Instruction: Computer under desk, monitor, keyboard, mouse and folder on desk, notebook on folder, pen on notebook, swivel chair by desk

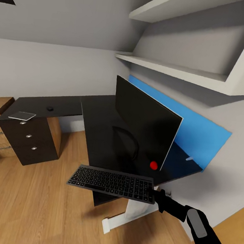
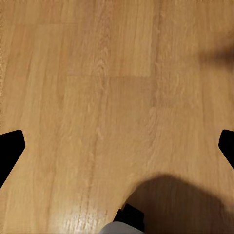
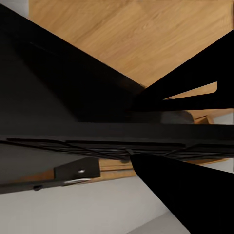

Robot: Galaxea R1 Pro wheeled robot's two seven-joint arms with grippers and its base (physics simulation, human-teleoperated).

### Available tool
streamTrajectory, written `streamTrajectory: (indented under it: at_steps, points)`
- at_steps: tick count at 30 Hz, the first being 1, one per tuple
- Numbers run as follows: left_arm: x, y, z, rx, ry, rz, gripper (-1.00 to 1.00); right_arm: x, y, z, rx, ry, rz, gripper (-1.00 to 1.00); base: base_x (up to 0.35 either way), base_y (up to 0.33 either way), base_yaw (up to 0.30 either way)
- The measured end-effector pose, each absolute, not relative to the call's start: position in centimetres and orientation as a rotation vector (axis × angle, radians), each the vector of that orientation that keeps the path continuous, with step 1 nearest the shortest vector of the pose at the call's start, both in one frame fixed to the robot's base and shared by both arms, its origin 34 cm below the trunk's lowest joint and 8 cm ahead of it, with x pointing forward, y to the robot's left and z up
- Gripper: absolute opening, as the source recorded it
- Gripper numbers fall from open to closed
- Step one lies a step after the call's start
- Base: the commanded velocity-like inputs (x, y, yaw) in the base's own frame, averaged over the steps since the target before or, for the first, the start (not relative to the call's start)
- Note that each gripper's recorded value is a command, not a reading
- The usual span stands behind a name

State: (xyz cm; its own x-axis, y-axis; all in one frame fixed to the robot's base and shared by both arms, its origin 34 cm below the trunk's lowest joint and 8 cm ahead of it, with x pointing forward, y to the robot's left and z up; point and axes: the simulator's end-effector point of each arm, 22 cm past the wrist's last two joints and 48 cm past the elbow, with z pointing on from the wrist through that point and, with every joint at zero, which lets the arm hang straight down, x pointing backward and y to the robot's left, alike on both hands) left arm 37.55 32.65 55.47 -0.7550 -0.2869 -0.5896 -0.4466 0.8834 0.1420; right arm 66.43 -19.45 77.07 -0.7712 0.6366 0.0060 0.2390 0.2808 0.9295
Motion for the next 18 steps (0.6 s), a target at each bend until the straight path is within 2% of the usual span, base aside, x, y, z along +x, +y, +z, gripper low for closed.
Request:
streamTrajectory:
  at_steps: [18]
  points:
    - [37.3, 31.3, 57.9, -0.539, 2.482, 0.348, 1.0, 65.4, -16.6, 79.3, 0.694, 2.256, 1.499, -1.0, 0.0, 0.0, 0.0]
